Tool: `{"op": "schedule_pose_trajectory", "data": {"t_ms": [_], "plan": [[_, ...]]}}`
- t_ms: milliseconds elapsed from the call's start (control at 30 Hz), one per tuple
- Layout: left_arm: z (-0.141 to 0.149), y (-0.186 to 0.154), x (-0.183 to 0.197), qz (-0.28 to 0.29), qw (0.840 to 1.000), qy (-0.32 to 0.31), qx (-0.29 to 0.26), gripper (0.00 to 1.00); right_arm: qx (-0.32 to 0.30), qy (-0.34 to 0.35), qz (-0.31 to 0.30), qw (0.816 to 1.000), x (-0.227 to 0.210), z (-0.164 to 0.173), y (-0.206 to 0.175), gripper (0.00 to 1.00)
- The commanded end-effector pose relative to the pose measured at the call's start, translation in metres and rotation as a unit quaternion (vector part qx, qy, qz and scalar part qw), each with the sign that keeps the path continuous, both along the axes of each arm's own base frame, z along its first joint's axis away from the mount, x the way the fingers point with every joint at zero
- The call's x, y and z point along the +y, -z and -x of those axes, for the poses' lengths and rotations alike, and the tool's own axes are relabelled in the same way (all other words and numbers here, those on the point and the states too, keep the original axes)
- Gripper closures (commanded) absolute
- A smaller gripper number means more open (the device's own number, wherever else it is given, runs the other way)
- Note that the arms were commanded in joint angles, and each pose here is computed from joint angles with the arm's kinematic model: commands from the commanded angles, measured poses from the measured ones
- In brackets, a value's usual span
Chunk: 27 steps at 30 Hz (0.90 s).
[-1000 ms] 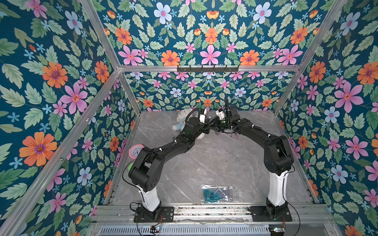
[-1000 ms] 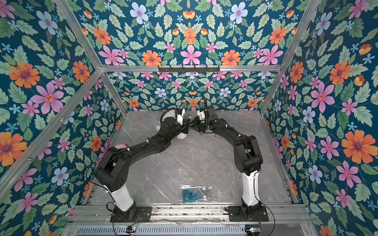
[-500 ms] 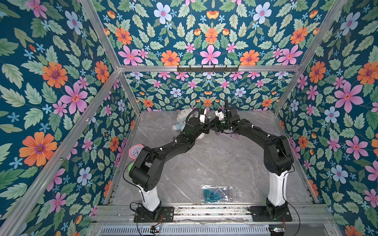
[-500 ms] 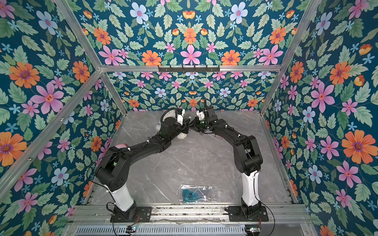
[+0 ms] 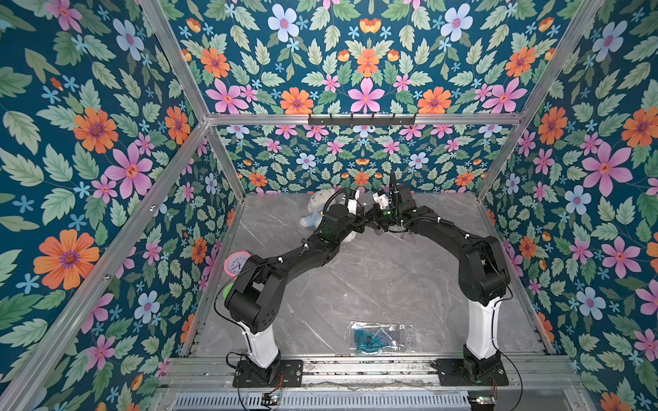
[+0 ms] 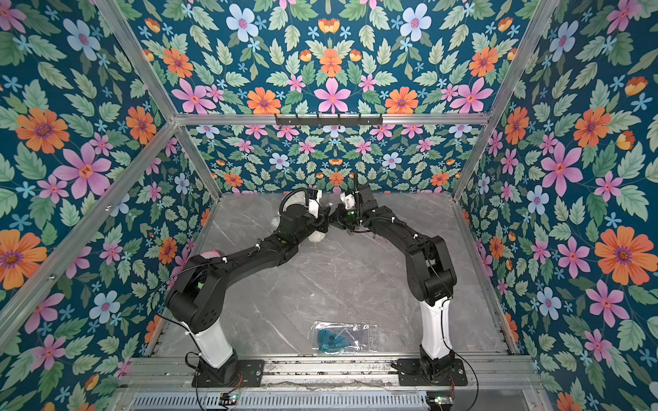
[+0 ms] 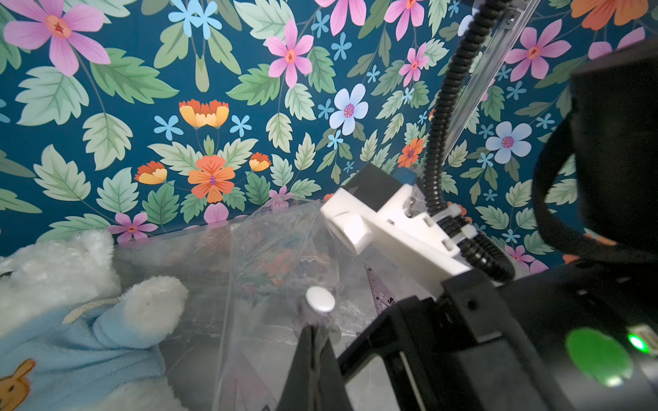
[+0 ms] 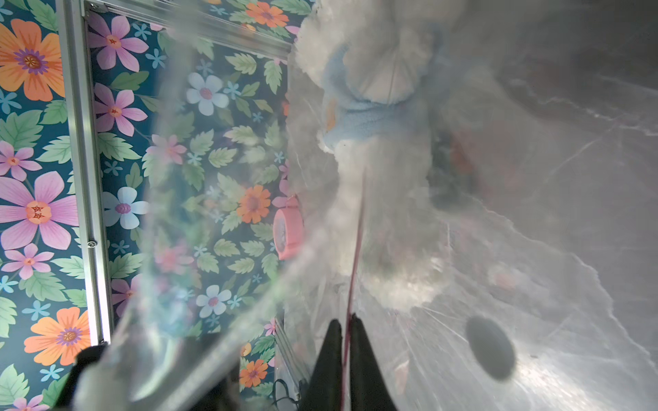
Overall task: Open the ruler set and take out the ruler
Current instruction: Take out the ruler from the ruler set bag.
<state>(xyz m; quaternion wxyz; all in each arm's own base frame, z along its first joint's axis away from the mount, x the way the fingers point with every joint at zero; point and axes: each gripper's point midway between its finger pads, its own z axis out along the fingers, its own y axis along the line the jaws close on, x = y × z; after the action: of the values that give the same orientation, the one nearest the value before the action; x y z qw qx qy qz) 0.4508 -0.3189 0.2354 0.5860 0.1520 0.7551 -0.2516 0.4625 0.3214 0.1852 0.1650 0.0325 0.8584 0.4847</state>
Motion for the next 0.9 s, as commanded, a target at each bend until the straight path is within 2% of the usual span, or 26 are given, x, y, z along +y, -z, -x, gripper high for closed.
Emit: {"op": "schedule_pose_trajectory", "data": {"t_ms": [0, 400, 867], "plan": [[-0.001, -0.011, 0.002, 0.009, 1.0, -0.005, -0.018, 1.0, -0.005, -0.004, 0.011, 1.0, -0.001, 0.003, -0.002, 0.92], [-0.006, -0.003, 0.011, 0.008, 1.0, -0.026, -0.009, 1.0, -0.034, 0.008, 0.024, 0.999, -0.016, 0.008, -0.029, 0.94], [-0.015, 0.01, 0.035, 0.018, 0.997, -0.069, 0.01, 1.0, -0.049, 0.037, 0.027, 0.998, -0.049, 0.02, -0.043, 0.94]]}}
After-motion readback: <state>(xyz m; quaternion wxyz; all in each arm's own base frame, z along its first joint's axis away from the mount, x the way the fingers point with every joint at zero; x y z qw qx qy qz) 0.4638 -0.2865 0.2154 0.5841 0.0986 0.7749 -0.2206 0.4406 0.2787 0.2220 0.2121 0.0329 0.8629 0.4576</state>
